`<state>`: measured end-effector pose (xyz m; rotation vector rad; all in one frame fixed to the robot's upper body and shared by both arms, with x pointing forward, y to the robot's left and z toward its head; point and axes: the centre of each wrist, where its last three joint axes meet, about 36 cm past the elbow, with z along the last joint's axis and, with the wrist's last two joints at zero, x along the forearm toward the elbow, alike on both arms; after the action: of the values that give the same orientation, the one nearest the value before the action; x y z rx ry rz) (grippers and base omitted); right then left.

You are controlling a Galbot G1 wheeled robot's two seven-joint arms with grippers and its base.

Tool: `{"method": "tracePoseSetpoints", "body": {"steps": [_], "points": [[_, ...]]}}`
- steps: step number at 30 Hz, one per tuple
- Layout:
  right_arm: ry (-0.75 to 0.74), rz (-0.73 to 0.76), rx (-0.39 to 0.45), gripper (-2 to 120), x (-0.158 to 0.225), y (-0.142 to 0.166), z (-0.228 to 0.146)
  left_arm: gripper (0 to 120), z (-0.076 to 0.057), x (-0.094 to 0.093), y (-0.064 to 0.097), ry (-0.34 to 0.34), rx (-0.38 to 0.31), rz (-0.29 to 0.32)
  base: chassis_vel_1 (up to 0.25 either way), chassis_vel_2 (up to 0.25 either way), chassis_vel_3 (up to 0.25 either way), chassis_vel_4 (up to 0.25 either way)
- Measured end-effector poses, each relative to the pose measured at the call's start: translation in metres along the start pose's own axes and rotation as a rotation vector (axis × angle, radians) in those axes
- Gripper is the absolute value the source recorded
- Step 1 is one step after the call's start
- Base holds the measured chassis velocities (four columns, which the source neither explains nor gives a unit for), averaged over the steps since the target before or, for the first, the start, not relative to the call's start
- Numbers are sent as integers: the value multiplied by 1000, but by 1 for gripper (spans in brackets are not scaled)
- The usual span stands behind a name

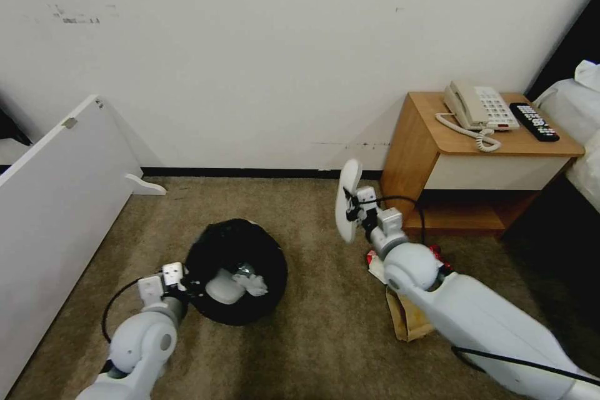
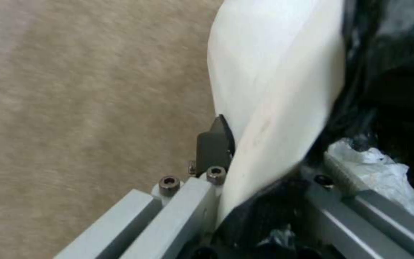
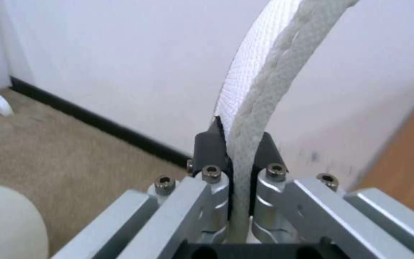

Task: Pick up the trash bin, then pick up the garbage from the floor and place it into the trash bin.

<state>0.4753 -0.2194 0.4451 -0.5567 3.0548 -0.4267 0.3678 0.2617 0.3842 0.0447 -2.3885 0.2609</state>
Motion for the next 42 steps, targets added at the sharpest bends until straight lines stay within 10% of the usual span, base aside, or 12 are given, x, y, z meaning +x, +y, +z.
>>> {"method": "tracePoseSetpoints", "body": {"steps": [16,42], "points": [[-150,-107,47,1,40,-34,-31,0,1,4,-32,39,-2,87,0,0,0,0],[-429,-398,82,1,76,-47,-75,0,-59,65,-25,-13,-35,180,0,0,0,0]]}}
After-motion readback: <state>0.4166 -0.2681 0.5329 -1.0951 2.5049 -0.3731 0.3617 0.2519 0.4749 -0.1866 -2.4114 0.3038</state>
